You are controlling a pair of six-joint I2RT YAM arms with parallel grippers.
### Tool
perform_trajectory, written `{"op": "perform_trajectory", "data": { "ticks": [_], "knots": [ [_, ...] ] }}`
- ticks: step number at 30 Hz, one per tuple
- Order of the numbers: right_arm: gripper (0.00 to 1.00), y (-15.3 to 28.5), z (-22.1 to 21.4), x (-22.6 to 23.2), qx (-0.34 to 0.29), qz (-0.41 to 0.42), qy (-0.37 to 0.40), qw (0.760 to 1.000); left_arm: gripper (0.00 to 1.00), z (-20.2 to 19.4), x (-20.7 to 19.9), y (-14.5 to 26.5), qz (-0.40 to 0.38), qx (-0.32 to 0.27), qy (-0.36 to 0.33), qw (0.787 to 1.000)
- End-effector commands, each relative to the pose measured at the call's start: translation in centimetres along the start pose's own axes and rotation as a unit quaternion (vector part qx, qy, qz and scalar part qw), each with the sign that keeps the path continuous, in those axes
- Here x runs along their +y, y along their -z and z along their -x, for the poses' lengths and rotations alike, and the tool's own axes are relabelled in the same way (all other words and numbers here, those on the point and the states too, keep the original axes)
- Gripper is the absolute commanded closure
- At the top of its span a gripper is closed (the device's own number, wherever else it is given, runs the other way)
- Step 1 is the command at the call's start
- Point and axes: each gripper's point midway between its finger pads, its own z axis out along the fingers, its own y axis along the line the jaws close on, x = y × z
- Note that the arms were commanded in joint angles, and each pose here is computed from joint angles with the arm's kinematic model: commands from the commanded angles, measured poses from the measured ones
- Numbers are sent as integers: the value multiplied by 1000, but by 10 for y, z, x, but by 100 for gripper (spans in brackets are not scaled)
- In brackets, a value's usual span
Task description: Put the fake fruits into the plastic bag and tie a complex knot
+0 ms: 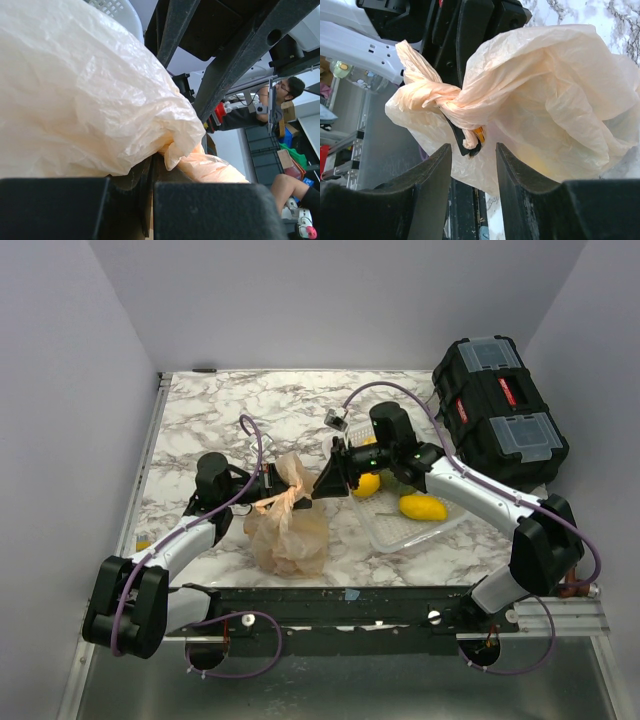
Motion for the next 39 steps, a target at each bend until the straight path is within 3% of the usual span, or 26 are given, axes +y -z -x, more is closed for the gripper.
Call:
{"op": "perform_trajectory", "data": {
  "ticks": [1,14,17,19,20,26,33,39],
  "knots": [
    [56,-4,9,4,-9,19,5,1000,100,-1,-11,-1,-13,12,-22,1000],
    [61,-13,1,0,3,17,14,1000,100,0,-11,-3,-15,14,-22,1000],
    [77,-13,1,1,4,19,16,1000,100,-1,-11,-3,-15,14,-22,1000],
    [97,-13,1,1,4,20,17,1000,100,-1,-12,-3,-15,16,-22,1000],
    [99,-13,2,2,3,19,18,1000,100,-1,-12,-2,-16,17,-24,999],
    [99,-10,4,2,1,10,28,1000,85,-9,-13,3,-8,30,-32,999],
    [99,-10,2,3,3,11,24,1000,74,-15,-8,9,5,31,-32,999],
    [99,-9,3,4,2,11,25,1000,76,-13,-5,10,10,27,-32,999]
  ]
}}
